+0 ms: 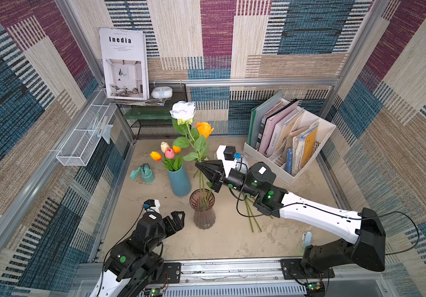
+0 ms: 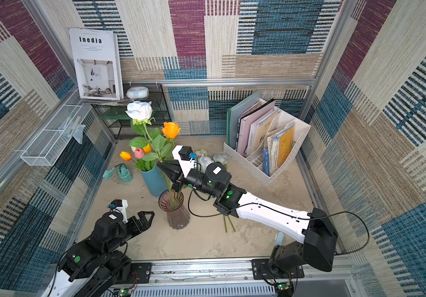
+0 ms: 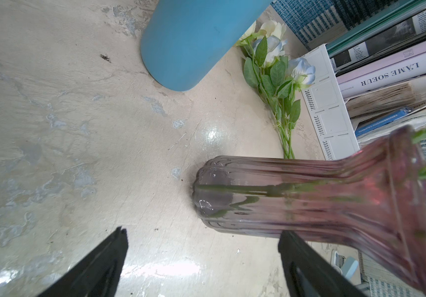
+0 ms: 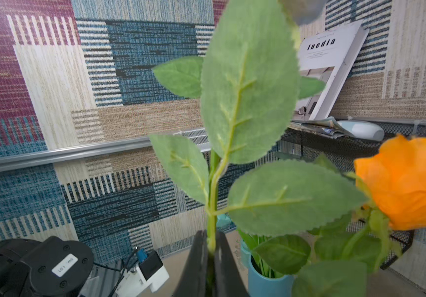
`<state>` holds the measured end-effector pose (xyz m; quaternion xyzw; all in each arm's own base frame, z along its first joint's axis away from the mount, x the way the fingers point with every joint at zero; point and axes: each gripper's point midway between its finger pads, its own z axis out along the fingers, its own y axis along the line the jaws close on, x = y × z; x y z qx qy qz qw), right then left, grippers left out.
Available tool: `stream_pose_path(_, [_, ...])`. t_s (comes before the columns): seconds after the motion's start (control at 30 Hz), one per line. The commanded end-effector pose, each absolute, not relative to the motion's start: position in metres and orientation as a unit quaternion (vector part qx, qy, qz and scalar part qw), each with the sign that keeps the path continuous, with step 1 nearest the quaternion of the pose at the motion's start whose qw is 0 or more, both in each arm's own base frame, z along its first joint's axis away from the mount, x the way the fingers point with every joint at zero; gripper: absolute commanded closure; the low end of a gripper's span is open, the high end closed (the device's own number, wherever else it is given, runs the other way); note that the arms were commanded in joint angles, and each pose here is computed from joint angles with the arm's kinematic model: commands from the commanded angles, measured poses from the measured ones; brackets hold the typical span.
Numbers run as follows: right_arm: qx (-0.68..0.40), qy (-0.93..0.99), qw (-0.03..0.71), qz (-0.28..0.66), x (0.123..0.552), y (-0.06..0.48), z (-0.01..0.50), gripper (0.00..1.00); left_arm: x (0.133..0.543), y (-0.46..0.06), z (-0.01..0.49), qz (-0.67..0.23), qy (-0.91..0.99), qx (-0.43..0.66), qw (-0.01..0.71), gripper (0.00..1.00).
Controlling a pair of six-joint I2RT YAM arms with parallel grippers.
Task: Arrange the flowers in different vases according to their variety
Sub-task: Insert the flower into the vase.
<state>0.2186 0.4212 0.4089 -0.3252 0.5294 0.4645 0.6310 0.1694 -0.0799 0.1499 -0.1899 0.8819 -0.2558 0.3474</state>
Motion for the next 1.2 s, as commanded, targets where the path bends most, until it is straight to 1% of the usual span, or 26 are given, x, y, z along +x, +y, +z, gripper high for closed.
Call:
stream_pose_path(0.0, [-0.318,0.494,0.671,0.452,0.218,0.419,0.415,1.00,0.172,-0.083,0.153,-0.265,0.879,-0.186,0.351,0.03])
stream_pose_path(0.3, [-0.322,0.530,0.646,0.445,0.206,0.426,0.359,1.00,0.172,-0.084,0.150,-0.266,0.879,-0.186,0.348,0.03])
stream_pose_path(0.33, [-0.320,0.537,0.642,0.444,0.205,0.425,0.353,0.98,0.172,-0.084,0.150,-0.266,0.879,-0.186,0.348,0.03])
stream_pose_path(0.37, [-0.320,0.543,0.637,0.444,0.203,0.425,0.349,0.91,0.172,-0.085,0.150,-0.267,0.879,-0.186,0.348,0.03])
stream_pose_path(0.4, [-0.319,0.550,0.632,0.444,0.202,0.424,0.345,0.81,0.172,-0.085,0.150,-0.268,0.879,-0.185,0.347,0.03])
stream_pose_path(0.5, [-0.319,0.562,0.622,0.442,0.196,0.420,0.340,0.59,0.171,-0.087,0.151,-0.271,0.880,-0.183,0.345,0.03])
stream_pose_path(0.6, [-0.317,0.574,0.612,0.442,0.192,0.413,0.341,0.52,0.170,-0.087,0.151,-0.273,0.881,-0.181,0.341,0.03])
stream_pose_path(0.7, [-0.318,0.592,0.595,0.442,0.187,0.403,0.335,0.47,0.167,-0.089,0.149,-0.278,0.882,-0.180,0.334,0.04])
stream_pose_path(0.87, [-0.328,0.638,0.546,0.433,0.174,0.382,0.297,0.48,0.163,-0.097,0.140,-0.295,0.884,-0.179,0.315,0.04])
stream_pose_path(1.0, [-0.333,0.669,0.511,0.424,0.162,0.359,0.251,0.52,0.164,-0.103,0.129,-0.308,0.884,-0.182,0.301,0.05])
stream_pose_path(1.17, [-0.334,0.702,0.475,0.413,0.154,0.342,0.197,0.54,0.167,-0.104,0.121,-0.307,0.885,-0.186,0.297,0.07])
